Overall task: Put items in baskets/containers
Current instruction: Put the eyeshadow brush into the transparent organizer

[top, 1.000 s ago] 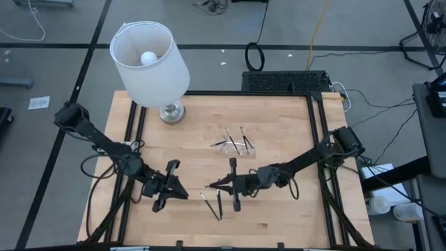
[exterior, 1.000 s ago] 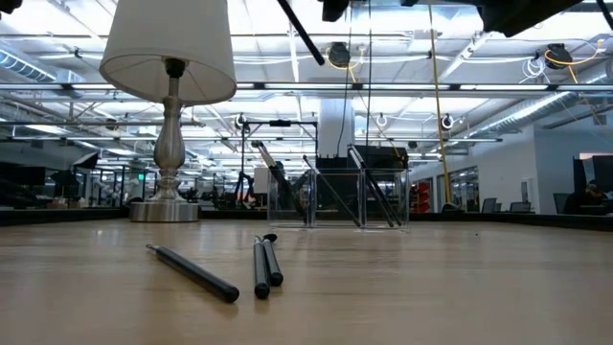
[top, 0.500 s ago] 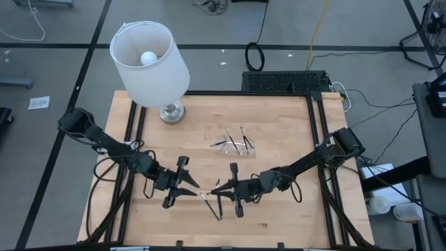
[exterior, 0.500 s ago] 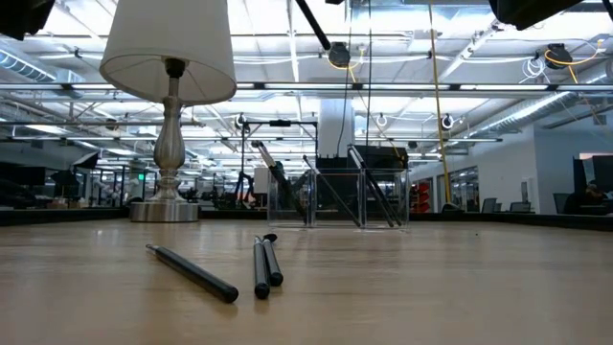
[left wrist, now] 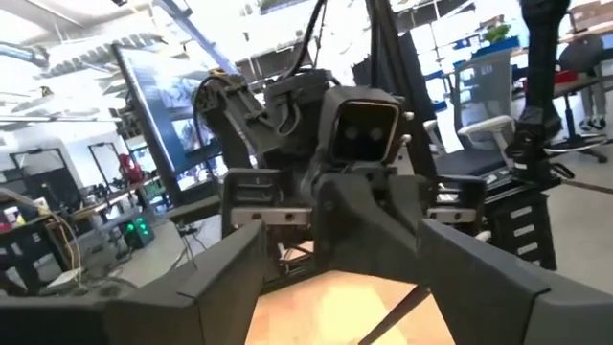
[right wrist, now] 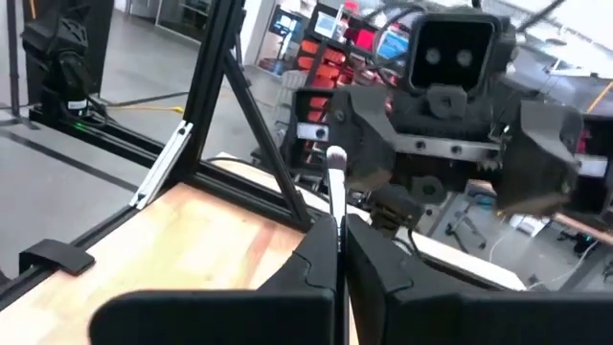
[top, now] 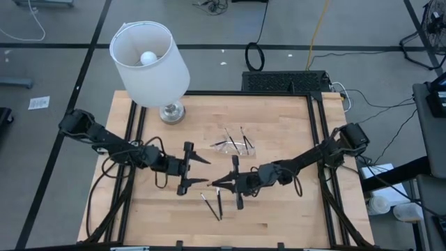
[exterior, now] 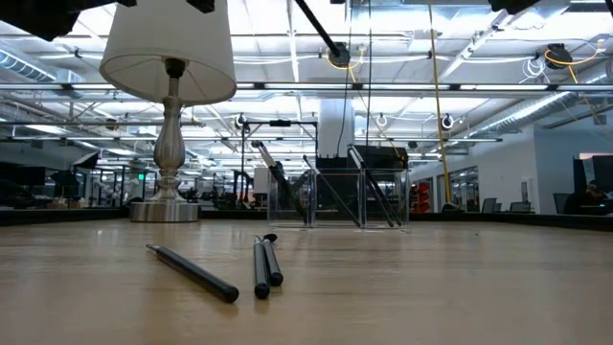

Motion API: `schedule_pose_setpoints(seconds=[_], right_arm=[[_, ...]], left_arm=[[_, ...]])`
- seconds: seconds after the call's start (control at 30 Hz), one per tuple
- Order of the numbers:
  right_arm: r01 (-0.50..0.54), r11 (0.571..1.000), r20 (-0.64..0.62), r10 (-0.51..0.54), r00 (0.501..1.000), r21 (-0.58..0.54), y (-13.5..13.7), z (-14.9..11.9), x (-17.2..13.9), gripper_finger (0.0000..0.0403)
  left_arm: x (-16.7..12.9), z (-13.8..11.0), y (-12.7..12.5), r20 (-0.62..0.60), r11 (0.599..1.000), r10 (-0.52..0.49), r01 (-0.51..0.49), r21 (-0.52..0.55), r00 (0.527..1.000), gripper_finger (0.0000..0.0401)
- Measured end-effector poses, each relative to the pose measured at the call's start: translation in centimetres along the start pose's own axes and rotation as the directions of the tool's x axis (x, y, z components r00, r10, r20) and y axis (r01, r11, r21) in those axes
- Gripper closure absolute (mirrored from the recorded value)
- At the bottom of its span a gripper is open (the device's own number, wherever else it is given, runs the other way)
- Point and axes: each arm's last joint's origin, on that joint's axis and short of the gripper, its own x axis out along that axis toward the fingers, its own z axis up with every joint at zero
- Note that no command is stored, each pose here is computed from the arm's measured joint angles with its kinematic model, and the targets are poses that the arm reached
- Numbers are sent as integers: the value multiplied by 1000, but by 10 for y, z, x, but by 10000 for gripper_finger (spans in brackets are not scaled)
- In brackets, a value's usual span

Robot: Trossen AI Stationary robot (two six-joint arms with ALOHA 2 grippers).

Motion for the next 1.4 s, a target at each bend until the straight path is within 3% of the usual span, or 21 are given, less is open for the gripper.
schedule_pose_setpoints(seconds=[0.37, 1.07, 1.4], right_arm=[[0, 1000, 2, 0, 1000, -27, 0, 0, 0, 403], [27, 1000, 57, -27, 998, -10, -20, -1, 4, 403], [42, 999, 58, -41, 997, -5, -25, -2, 5, 403]], left_arm=[[-1, -2, -11, -13, 990, -140, 140, -14, 990, 160], [-1, -2, -12, -8, 990, -143, 143, 14, 990, 169], [0, -5, -1, -12, 993, -117, 117, 9, 993, 242]])
